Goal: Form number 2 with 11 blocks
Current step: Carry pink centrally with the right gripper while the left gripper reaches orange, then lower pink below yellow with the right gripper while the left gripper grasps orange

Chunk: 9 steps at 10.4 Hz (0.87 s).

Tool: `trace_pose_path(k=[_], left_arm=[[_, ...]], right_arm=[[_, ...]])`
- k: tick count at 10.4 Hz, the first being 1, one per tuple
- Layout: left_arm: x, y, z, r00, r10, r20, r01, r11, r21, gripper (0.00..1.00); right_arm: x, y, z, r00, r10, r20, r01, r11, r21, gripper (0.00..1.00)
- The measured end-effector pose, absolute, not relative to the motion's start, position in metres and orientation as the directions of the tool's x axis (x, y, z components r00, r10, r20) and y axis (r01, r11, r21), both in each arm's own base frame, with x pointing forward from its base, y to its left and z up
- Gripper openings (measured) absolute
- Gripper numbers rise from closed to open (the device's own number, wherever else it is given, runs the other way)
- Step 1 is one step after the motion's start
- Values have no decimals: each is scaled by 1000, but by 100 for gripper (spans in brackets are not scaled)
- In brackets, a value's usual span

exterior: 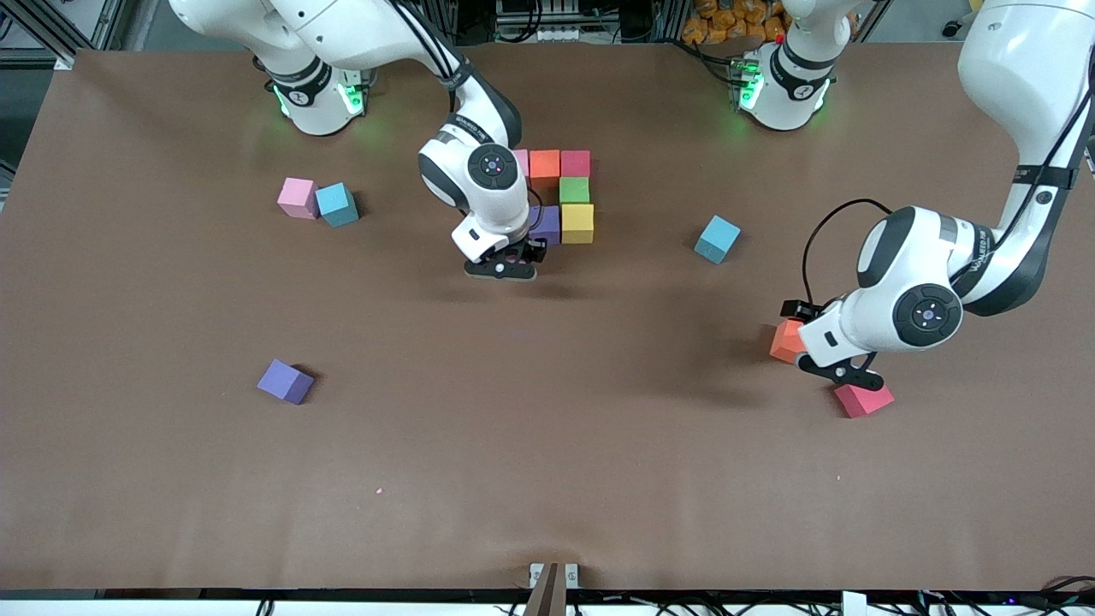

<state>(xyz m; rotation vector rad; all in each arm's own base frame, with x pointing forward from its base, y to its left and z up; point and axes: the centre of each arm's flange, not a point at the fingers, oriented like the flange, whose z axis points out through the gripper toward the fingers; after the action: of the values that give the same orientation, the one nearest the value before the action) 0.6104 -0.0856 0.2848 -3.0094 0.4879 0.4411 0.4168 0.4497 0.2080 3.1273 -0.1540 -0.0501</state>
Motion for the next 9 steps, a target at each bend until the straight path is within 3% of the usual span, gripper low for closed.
trace_pose_path(k=[9], left_arm=[[609,-78,241,914,-331,-236,-331,-943,40,100]], right_arm=[[409,446,200,995,-93,-45,-92,-995,27,59]])
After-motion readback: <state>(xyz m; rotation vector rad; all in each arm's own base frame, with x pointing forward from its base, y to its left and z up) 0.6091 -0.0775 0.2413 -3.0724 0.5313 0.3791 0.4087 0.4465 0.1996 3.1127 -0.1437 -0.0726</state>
